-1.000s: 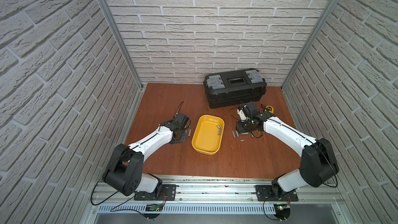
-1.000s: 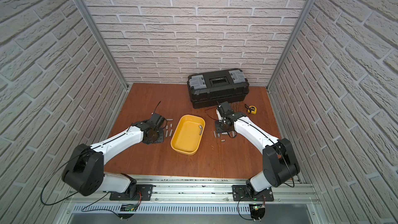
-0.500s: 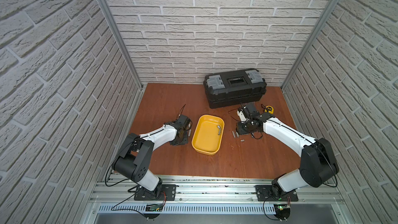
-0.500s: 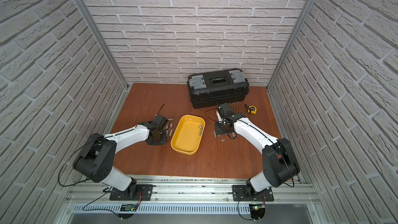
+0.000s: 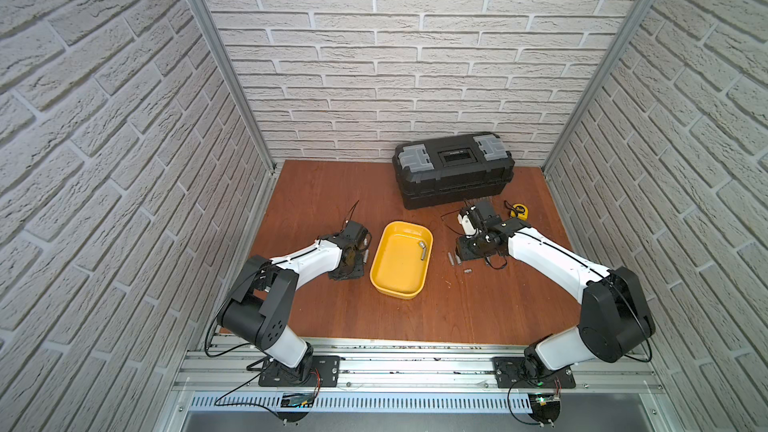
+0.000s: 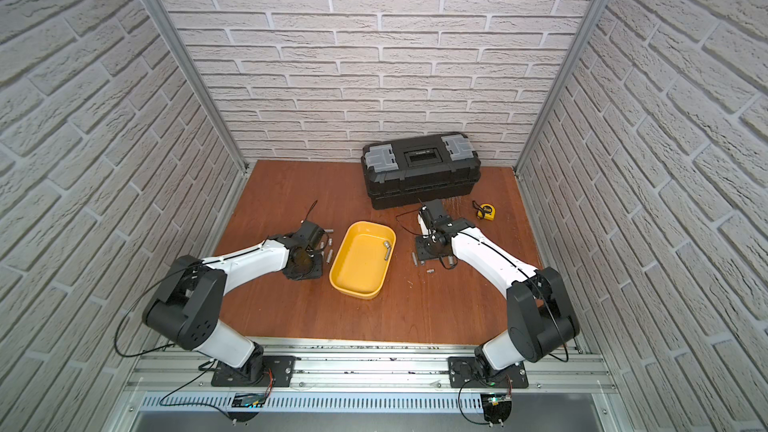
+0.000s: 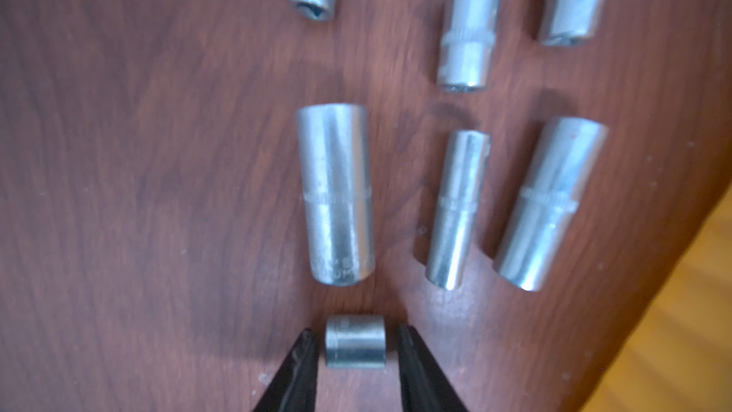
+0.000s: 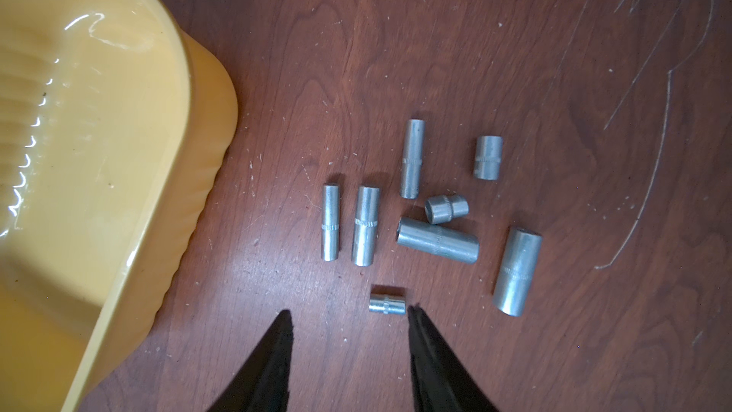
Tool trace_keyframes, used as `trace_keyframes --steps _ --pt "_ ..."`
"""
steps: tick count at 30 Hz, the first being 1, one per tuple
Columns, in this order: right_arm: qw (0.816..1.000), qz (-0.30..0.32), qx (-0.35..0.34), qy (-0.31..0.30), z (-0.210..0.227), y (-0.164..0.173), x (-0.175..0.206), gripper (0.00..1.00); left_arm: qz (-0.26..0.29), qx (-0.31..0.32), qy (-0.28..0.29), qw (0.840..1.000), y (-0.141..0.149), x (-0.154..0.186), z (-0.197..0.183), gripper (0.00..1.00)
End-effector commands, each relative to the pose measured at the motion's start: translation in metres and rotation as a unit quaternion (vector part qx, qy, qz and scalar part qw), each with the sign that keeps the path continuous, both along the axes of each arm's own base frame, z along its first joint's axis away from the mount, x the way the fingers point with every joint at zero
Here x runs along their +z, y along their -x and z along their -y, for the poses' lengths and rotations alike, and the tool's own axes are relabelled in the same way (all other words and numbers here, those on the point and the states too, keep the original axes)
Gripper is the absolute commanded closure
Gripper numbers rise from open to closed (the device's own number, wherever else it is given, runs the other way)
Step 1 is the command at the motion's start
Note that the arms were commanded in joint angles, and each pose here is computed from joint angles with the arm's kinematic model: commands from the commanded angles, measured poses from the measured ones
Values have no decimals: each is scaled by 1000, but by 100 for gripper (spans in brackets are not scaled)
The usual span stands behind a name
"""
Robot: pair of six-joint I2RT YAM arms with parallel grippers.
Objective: Take out the socket from the storage box
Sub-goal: Place the socket head at the center of the board.
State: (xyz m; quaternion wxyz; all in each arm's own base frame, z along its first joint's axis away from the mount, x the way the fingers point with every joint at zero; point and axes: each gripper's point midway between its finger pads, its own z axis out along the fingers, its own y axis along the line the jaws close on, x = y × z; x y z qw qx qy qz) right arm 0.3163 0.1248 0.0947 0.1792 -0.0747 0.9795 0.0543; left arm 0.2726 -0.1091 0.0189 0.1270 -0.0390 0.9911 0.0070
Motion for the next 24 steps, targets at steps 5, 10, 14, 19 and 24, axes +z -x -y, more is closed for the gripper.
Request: trace_keyframes --steps 5,10,14,19,24 --pt "1000 26 11 -8 -8 -9 18 51 28 6 -4 1000 -4 26 -6 56" --pt "998 38 42 -5 -26 -23 29 52 59 4 -10 998 -12 54 -10 54" --pt "996 41 74 4 -47 -33 38 52 80 11 -12 997 -15 70 -14 50" --pt "992 41 118 23 -78 -44 43 54 108 22 -12 994 -20 76 -21 42" --pt "986 36 158 49 -109 -49 37 55 151 38 0 988 -22 87 -28 32"
